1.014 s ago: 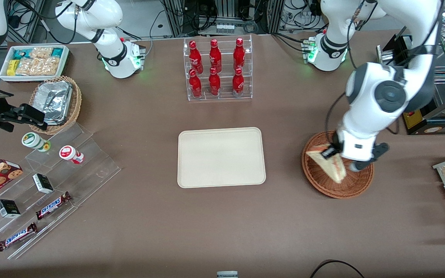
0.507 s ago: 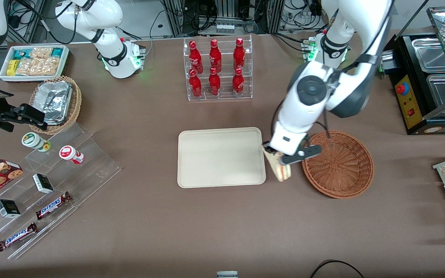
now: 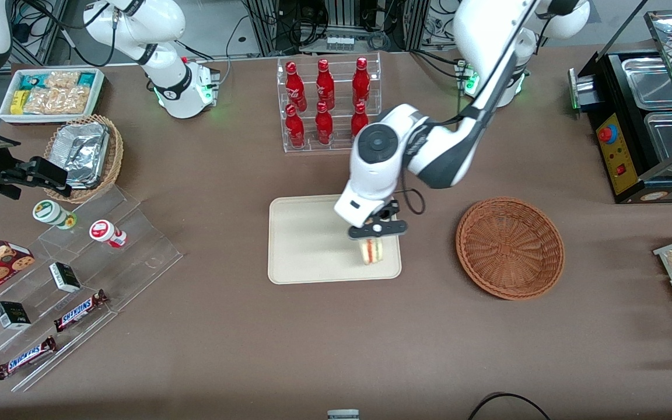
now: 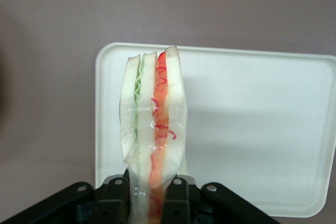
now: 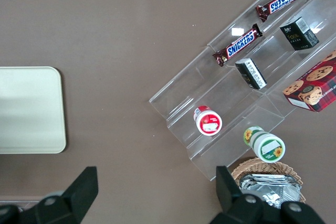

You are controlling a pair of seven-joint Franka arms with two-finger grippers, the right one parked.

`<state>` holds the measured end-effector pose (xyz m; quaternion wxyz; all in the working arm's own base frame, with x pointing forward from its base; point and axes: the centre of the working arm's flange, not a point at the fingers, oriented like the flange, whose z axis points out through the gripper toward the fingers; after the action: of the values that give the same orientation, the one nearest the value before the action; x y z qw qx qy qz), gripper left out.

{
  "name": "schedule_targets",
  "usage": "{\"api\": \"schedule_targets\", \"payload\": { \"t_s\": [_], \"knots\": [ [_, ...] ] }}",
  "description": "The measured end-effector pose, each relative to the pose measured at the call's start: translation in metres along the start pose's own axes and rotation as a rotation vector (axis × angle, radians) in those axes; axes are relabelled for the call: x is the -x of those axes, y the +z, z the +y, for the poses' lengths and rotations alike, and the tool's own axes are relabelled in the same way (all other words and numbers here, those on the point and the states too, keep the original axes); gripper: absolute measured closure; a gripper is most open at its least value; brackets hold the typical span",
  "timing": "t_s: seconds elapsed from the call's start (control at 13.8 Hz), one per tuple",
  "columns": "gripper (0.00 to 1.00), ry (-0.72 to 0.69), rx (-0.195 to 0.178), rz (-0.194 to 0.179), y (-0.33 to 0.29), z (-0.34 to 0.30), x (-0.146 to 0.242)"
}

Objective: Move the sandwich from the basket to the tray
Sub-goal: 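Carry the held sandwich over to the cream tray, then lower the sandwich onto the tray and open the left gripper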

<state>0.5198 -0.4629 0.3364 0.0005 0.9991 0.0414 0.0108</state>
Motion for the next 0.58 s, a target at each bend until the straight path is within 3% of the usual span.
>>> {"api": "schedule_targets", "payload": {
  "t_s": [0.14, 0.58],
  "knots": [
    [0.77, 0.034, -0.016, 0.002, 0.015, 0.014, 0.009],
    [0.76, 0.114, 0.002, 0.017, 0.059, 0.047, 0.029]
  ]
}}
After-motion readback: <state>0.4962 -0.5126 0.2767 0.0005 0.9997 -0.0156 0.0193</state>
